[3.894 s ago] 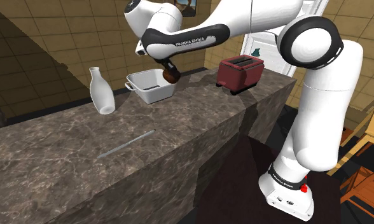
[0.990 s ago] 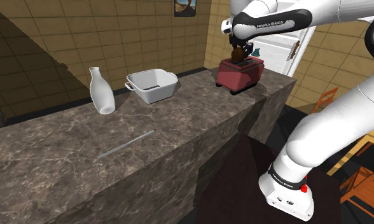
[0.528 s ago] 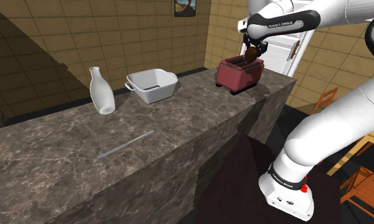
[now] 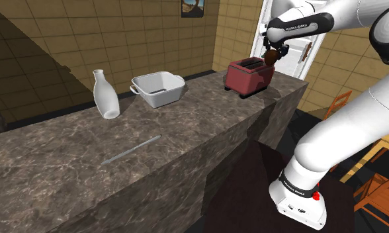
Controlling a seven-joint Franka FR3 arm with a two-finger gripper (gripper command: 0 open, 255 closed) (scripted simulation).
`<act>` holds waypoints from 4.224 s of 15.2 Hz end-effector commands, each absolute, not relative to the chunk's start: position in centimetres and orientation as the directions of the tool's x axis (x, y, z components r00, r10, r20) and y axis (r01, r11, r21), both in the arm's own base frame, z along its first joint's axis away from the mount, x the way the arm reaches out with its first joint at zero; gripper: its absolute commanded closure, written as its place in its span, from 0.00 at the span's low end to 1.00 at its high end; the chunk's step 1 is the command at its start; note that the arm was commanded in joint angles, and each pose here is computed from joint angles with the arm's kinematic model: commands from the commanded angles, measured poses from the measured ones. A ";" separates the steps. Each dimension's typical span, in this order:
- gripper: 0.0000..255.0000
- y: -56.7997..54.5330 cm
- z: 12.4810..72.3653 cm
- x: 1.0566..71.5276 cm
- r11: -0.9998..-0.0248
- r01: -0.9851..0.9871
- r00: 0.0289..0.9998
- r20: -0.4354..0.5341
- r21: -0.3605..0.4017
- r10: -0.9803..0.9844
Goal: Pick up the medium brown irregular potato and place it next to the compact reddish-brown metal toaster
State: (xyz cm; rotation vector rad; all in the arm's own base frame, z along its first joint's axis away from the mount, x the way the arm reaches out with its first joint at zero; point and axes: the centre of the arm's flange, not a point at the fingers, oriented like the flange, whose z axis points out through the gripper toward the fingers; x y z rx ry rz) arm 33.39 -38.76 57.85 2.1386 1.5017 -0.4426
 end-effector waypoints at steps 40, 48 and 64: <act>1.00 -38.9 36.2 33.3 -0.277 0.939 0.343 -0.521 0.203 0.782; 1.00 -38.9 32.3 33.3 -0.277 0.939 0.343 -0.521 0.203 0.782; 0.00 -36.7 35.6 33.3 -0.277 0.939 0.343 -0.521 0.203 0.782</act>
